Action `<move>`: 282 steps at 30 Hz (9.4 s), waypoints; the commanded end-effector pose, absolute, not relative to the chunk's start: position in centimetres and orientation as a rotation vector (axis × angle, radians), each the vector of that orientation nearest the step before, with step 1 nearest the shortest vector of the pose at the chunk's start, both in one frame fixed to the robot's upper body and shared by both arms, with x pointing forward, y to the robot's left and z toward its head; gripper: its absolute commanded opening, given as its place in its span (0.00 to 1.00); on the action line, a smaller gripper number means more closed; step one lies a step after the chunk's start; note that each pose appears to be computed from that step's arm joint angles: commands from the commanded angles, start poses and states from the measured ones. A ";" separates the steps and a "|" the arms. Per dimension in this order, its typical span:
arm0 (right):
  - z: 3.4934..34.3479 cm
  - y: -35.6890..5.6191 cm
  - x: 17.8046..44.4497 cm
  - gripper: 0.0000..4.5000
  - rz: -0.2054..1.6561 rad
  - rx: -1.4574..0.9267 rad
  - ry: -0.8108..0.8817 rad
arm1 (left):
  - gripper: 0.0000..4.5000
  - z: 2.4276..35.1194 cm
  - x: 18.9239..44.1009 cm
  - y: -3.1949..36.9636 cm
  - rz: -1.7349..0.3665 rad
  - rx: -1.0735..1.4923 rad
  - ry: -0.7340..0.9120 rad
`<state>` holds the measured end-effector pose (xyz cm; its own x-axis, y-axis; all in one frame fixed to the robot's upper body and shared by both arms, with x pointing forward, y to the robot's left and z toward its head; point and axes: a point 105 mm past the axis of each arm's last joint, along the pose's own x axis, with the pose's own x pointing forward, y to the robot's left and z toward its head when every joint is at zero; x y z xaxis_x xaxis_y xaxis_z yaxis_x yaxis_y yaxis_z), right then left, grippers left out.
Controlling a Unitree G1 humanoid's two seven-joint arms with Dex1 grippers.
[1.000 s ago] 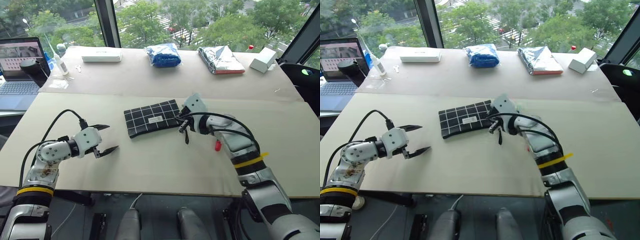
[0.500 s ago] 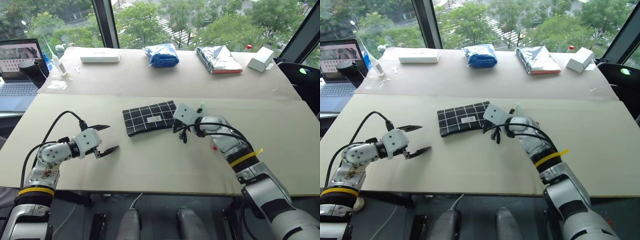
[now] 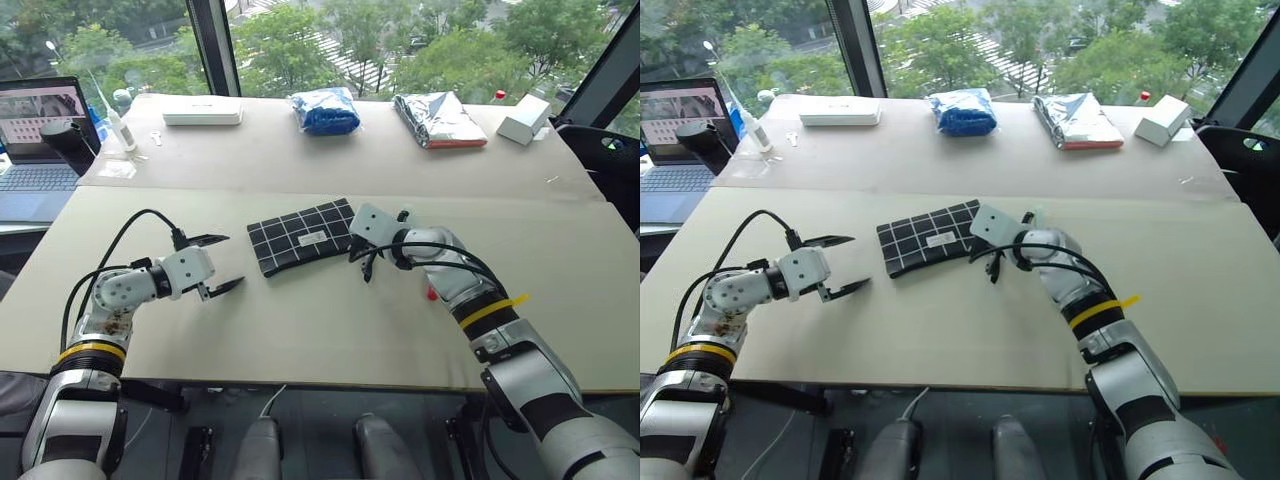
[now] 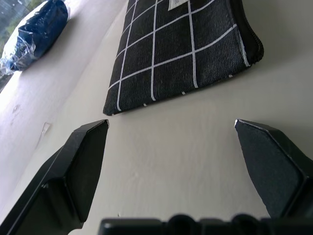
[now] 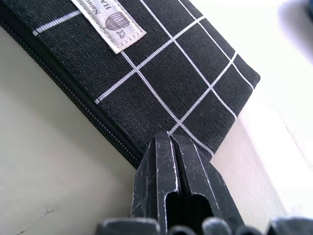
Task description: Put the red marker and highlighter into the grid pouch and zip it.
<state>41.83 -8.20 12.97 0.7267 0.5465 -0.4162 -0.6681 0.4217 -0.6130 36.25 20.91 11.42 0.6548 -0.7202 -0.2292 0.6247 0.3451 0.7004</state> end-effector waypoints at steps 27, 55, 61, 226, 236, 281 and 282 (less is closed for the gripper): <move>16.5 -8.4 43.0 0.01 0.638 -0.789 0.051 | 1.00 10.6 37.9 18.7 -0.988 0.992 -0.107; 17.3 -10.1 45.0 0.01 0.513 -0.805 0.011 | 1.00 13.8 37.4 20.5 -0.981 0.957 -0.168; 17.2 -8.4 43.9 0.01 0.619 -0.734 0.004 | 1.00 13.8 37.4 20.5 -0.976 0.956 -0.168; 15.0 -6.5 38.8 0.01 0.768 -0.316 0.166 | 0.00 13.3 35.6 16.4 -0.979 0.492 -0.085; 14.8 -0.4 37.0 0.01 0.962 -0.436 0.136 | 0.00 13.2 35.8 16.0 -0.984 0.484 -0.087; 15.0 -22.7 33.9 0.59 0.150 -0.246 0.382 | 0.00 12.3 35.9 14.3 -1.047 0.423 -0.090; 14.9 -22.8 33.9 0.59 0.138 -0.241 0.383 | 0.00 12.3 36.0 14.3 -1.049 0.421 -0.091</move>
